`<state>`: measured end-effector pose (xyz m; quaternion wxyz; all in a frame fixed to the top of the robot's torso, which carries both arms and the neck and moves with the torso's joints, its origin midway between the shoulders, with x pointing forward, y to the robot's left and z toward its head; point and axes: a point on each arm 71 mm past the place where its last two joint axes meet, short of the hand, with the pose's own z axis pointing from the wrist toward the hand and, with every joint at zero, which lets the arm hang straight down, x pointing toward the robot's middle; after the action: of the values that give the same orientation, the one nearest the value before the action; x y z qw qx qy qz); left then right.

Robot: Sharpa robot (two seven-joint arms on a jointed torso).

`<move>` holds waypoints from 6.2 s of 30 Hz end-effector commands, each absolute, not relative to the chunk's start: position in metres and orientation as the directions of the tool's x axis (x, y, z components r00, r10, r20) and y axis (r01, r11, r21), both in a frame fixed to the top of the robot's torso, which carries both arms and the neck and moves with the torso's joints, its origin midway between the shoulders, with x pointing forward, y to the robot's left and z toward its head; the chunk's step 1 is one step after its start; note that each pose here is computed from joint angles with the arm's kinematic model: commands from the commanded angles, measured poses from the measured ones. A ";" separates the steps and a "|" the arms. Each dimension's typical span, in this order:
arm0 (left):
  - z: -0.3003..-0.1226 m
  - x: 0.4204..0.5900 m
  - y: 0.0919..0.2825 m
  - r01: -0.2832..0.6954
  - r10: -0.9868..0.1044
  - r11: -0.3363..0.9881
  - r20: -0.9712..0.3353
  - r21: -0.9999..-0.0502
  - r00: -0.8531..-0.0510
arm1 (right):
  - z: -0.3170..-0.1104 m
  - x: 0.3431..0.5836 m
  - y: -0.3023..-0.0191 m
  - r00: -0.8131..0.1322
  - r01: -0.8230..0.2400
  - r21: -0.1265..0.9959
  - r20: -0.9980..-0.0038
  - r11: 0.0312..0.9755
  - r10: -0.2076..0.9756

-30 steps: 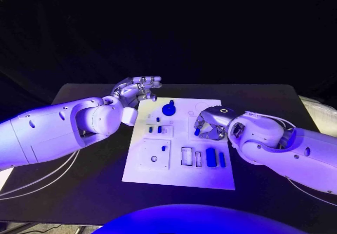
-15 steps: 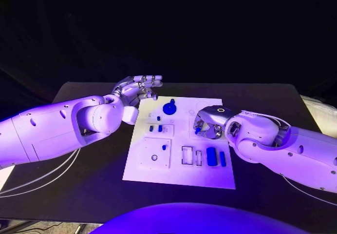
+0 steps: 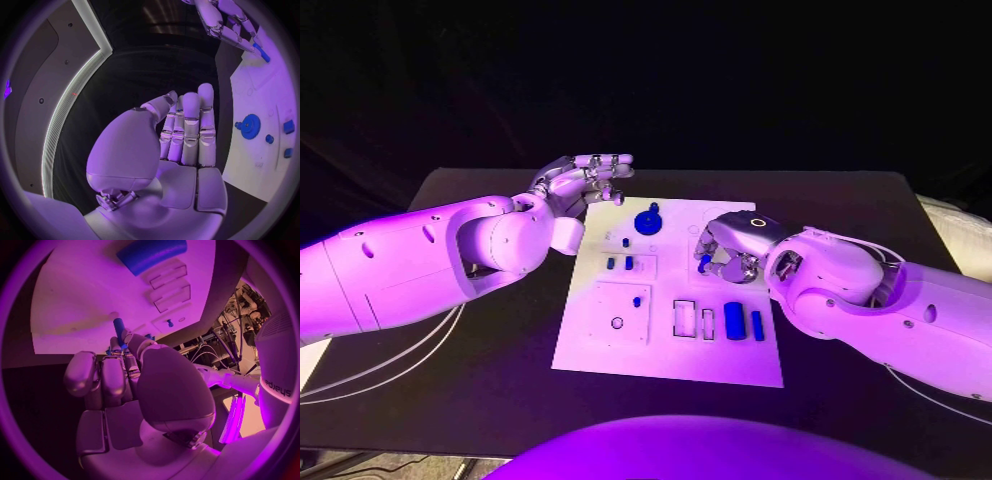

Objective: Assemble the parts on the task board

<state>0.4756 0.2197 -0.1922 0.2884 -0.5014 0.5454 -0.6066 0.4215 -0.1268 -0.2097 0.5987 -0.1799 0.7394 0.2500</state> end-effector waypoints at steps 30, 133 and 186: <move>-0.191 0.475 0.213 -0.194 -0.883 -0.244 0.301 -0.950 -0.360 | -0.237 0.359 -0.019 -0.385 -0.709 0.412 -0.906 0.572 0.176; -0.193 0.474 0.214 -0.208 -0.880 -0.237 0.301 -0.949 -0.369 | -0.220 0.360 -0.204 -0.453 -0.146 0.356 -0.853 0.923 0.258; -0.193 0.472 0.218 -0.215 -0.878 -0.235 0.302 -0.948 -0.371 | -0.261 0.364 -0.170 -0.433 -0.169 0.354 -0.865 0.920 0.254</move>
<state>0.4728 0.2207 -0.1943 0.2768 -0.4980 0.5554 -0.6057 0.3657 -0.1701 -0.2636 0.5183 0.0036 0.8335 0.1913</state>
